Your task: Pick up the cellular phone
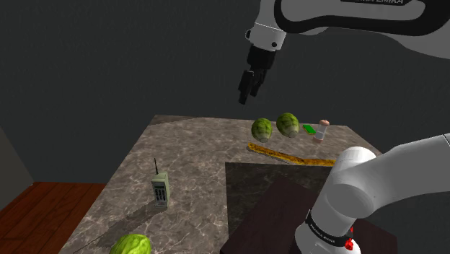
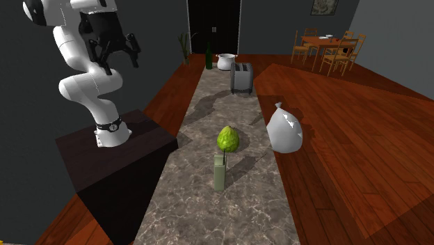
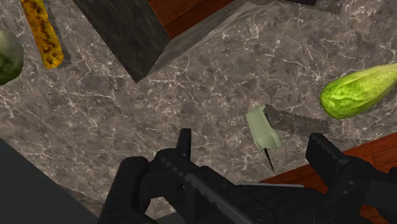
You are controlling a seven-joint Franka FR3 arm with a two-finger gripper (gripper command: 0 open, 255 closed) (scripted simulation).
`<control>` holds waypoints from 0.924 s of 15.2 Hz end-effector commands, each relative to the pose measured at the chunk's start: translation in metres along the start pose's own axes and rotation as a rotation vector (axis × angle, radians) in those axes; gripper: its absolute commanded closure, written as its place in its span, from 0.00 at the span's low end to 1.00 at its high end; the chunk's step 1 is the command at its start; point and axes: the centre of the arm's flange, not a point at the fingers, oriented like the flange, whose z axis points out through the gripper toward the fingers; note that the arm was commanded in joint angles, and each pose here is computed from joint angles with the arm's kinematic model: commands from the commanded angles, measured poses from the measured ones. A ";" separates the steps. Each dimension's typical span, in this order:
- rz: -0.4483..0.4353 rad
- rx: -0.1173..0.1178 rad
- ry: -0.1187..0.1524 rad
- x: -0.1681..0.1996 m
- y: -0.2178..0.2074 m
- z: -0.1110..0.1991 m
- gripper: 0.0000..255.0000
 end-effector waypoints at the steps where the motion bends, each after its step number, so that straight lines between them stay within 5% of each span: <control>1: 0.000 0.000 0.000 0.000 0.000 0.000 0.00; 14: 0.167 0.004 -0.081 0.090 -0.070 0.135 0.00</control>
